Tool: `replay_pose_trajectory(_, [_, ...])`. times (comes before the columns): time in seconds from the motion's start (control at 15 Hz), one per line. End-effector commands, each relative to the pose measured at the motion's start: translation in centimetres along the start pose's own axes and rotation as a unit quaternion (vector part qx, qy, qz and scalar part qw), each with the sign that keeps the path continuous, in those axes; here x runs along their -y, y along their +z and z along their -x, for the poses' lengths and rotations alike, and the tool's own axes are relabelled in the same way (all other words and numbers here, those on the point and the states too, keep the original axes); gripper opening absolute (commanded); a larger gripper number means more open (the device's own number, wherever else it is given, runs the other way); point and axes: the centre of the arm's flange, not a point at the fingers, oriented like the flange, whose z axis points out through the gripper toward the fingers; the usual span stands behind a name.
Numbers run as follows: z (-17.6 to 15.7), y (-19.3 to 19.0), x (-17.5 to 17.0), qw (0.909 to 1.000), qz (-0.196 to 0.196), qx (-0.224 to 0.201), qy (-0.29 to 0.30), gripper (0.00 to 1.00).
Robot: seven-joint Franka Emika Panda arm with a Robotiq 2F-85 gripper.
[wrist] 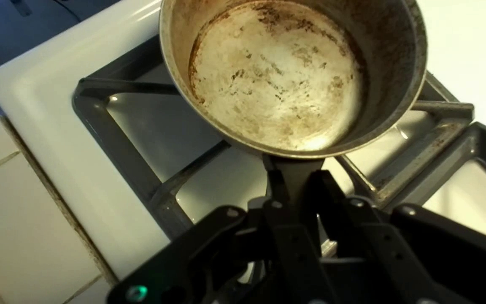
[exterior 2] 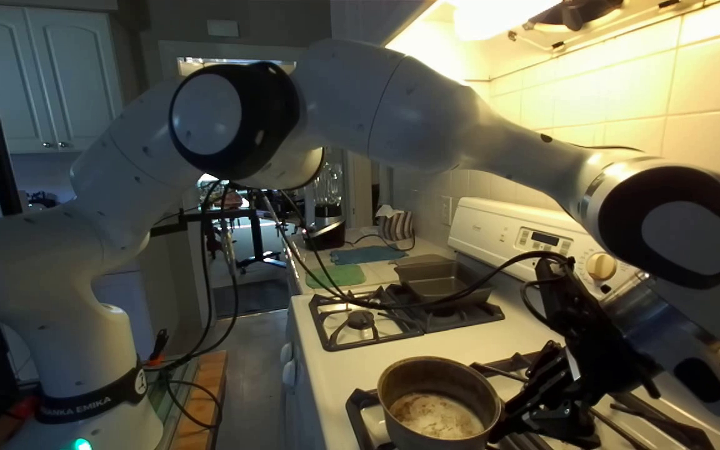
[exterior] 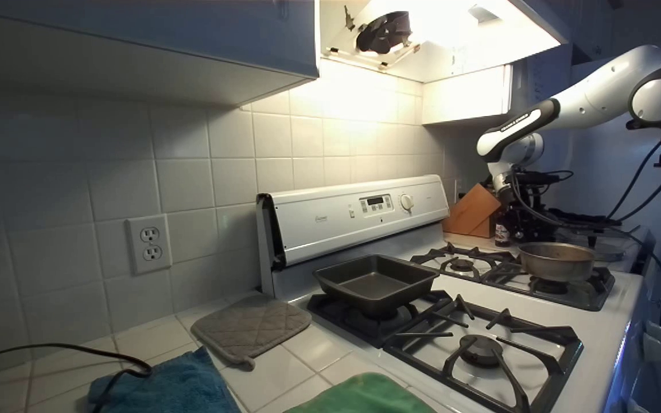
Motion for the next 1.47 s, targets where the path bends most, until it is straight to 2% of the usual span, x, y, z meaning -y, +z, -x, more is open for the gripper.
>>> replay_pose_trajectory(0.0, [0.6, -0.4, -1.1, 0.9998, 0.017, -0.003, 0.014, 0.06])
replay_pose_trajectory(0.2, [0.7, -0.6, -1.4, 0.9997, 0.014, -0.007, 0.016, 0.06])
replay_pose_trajectory(0.27, [0.8, -0.7, -1.5, 0.9997, 0.014, -0.009, 0.017, 0.35])
replay_pose_trajectory(0.33, [0.8, -0.8, -1.5, 0.9997, 0.013, -0.011, 0.017, 0.48])
replay_pose_trajectory(0.8, [2.0, -1.8, -1.6, 0.9996, 0.008, -0.022, 0.013, 0.97])
replay_pose_trajectory(1.07, [3.5, -3.1, -1.7, 0.9984, 0.003, -0.055, 0.011, 1.0])
replay_pose_trajectory(1.4, [5.1, -4.5, -2.0, 0.9919, 0.0, -0.124, 0.027, 1.0])
